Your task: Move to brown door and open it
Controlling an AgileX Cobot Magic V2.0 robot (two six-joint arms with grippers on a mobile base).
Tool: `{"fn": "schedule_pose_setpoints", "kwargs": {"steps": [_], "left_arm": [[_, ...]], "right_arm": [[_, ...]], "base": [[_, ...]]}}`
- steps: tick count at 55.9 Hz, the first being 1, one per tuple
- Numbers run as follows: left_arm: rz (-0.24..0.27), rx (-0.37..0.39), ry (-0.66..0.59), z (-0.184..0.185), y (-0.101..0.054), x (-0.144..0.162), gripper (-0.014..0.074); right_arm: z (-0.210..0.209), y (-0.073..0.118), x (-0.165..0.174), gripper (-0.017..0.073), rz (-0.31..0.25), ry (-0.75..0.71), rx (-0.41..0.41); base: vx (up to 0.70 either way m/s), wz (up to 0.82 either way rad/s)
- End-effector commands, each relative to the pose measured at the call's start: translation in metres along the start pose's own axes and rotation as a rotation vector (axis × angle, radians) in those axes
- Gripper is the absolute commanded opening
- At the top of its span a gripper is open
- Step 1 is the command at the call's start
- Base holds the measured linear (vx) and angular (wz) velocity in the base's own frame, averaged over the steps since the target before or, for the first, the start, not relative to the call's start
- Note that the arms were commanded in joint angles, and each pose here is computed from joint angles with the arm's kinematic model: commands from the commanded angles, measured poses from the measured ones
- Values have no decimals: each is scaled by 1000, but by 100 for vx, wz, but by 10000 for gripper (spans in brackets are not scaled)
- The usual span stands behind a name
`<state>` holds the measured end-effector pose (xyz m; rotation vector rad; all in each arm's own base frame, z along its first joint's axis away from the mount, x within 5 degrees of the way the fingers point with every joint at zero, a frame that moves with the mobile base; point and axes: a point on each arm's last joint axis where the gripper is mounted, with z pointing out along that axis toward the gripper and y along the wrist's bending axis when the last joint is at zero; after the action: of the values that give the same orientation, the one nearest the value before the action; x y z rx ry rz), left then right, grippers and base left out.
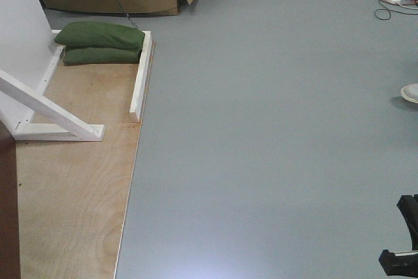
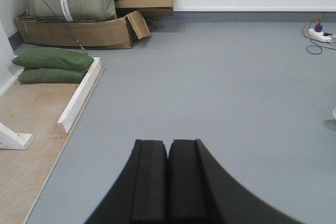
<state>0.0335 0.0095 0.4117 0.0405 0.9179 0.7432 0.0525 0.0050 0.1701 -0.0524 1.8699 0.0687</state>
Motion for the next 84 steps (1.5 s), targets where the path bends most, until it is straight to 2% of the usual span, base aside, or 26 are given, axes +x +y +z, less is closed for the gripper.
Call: {"fn": "schedule_pose_setpoints", "kwargs": {"steps": [1,8,11,17,26,31,35,47,51,62,72,76,84], "left_arm": [[0,-47,-79,5,6,-13,67],[-35,-109,-136,5,10,-18,67],[-76,-138,-167,8,14,-22,67],[-156,-167,-151,24,23,-30,67],[-158,-151,-92,51,32,-46,67],[-84,-144,-36,60,36,-54,67],[4,-154,0,63,40,-61,67],[239,-222,1,67,50,-80,67],[297,-242,20,67,51,-80,67],[407,-287,123,66,53,-74,67],[443,-310,200,66,54,-68,67],[455,-294,291,69,55,-60,67],[528,-264,515,68,59,-45,67]], "right_arm": [[0,0,-6,0,-10,-79,3],[0,0,-6,0,-10,-79,3],[0,0,-6,0,-10,-79,3],[0,0,-6,0,-10,-79,3],[0,0,-6,0,-10,-79,3],[0,0,-6,0,-10,-79,3],[0,0,-6,0,-10,-79,3],[0,0,-6,0,-10,-79,3],[0,0,-6,0,-10,-79,3],[0,0,-6,0,-10,-79,3],[0,0,-6,0,-10,-79,3],[0,0,-6,0,-10,-79,3],[0,0,-6,0,-10,-79,3]], "base": [[0,0],[0,0],[0,0],[0,0],[0,0],[0,0],[0,0],[0,0],[0,0],[0,0],[0,0],[0,0],[0,0]]}}
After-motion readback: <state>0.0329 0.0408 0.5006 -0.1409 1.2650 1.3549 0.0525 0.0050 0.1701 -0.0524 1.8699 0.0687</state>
